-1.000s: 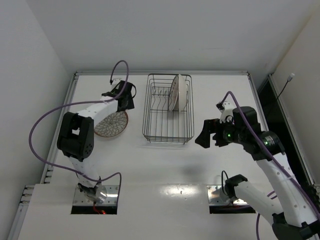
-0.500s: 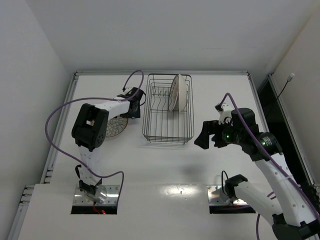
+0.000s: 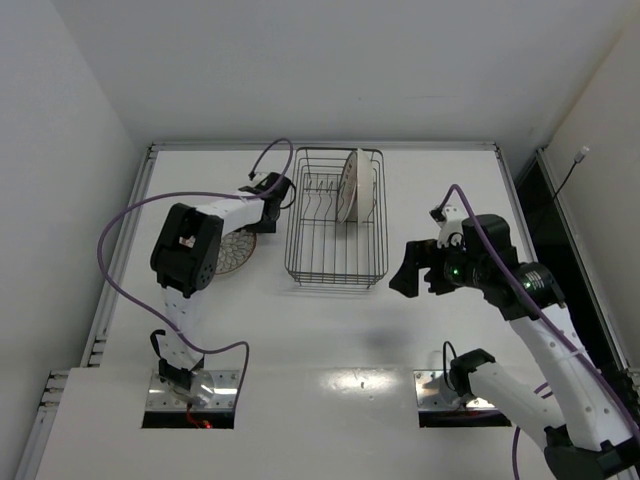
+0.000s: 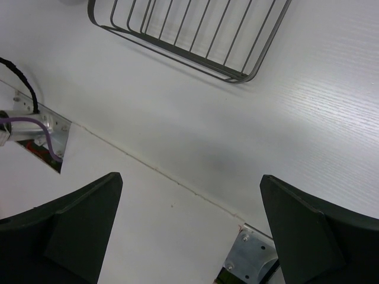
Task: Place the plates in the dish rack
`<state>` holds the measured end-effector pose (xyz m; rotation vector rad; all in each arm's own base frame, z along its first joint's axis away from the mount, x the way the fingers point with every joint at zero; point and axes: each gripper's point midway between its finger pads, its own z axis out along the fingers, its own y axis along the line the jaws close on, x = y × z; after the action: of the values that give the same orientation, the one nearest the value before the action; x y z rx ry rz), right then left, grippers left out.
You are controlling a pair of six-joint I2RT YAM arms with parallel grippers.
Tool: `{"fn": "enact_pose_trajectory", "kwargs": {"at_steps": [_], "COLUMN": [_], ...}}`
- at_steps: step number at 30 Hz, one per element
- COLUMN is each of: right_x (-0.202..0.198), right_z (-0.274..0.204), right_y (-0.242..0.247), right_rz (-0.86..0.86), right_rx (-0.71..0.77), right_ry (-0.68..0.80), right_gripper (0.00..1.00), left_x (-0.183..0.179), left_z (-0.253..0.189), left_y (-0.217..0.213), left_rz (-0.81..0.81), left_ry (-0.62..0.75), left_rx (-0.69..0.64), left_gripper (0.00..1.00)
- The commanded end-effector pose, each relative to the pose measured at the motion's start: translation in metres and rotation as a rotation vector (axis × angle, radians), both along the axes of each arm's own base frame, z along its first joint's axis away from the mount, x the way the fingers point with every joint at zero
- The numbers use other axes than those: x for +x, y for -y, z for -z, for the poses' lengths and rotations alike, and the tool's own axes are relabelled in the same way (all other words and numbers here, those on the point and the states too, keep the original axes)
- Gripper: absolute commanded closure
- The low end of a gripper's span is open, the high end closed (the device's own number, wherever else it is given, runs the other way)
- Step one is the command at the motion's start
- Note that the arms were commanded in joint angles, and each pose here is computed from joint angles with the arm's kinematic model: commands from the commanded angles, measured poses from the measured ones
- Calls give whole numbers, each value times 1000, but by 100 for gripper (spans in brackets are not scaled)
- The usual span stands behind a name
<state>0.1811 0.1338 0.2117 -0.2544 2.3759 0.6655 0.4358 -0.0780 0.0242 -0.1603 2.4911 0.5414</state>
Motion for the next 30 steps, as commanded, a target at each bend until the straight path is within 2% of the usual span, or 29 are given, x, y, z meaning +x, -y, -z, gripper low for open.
{"fn": "enact_pose_trajectory", "kwargs": {"at_steps": [1, 2, 3, 8, 12, 19, 22, 26, 27, 28, 30], "right_x": [3, 3, 5, 3, 3, 2, 3, 1, 0, -1, -2], "right_z": [-17, -17, -21, -19, -19, -11, -2, 13, 10, 11, 5], "right_y": [2, 2, 3, 8, 8, 10, 16, 38, 40, 40, 30], "right_rz": [-3, -3, 5, 12, 12, 19, 43, 136, 151, 163, 141], "right_rx": [-9, -9, -12, -36, -36, -49, -80, -170, -170, -155, -80], "right_ry": [50, 50, 62, 53, 53, 36, 24, 8, 42, 48, 75], "right_gripper": [0, 0, 0, 0, 0, 0, 0, 0, 0, 0, 0], "left_x": [-18, -20, -20, -22, -17, -6, -3, -6, -11, -17, -27], "left_z": [21, 22, 22, 26, 18, -59, -113, -192, -205, -246, -281], "left_y": [-13, -16, -16, -16, -8, -10, -8, 5, 6, 7, 7], "left_rz": [13, 9, 9, 19, 33, -17, -27, 27, 44, 66, 84], "left_ry": [-101, -105, -106, -121, -103, 97, 247, 464, 500, 616, 713], "left_rx": [66, 80, 80, 80, 37, -10, -71, -238, -259, -321, -370], "left_gripper": [49, 55, 66, 100, 100, 100, 100, 100, 100, 100, 100]}}
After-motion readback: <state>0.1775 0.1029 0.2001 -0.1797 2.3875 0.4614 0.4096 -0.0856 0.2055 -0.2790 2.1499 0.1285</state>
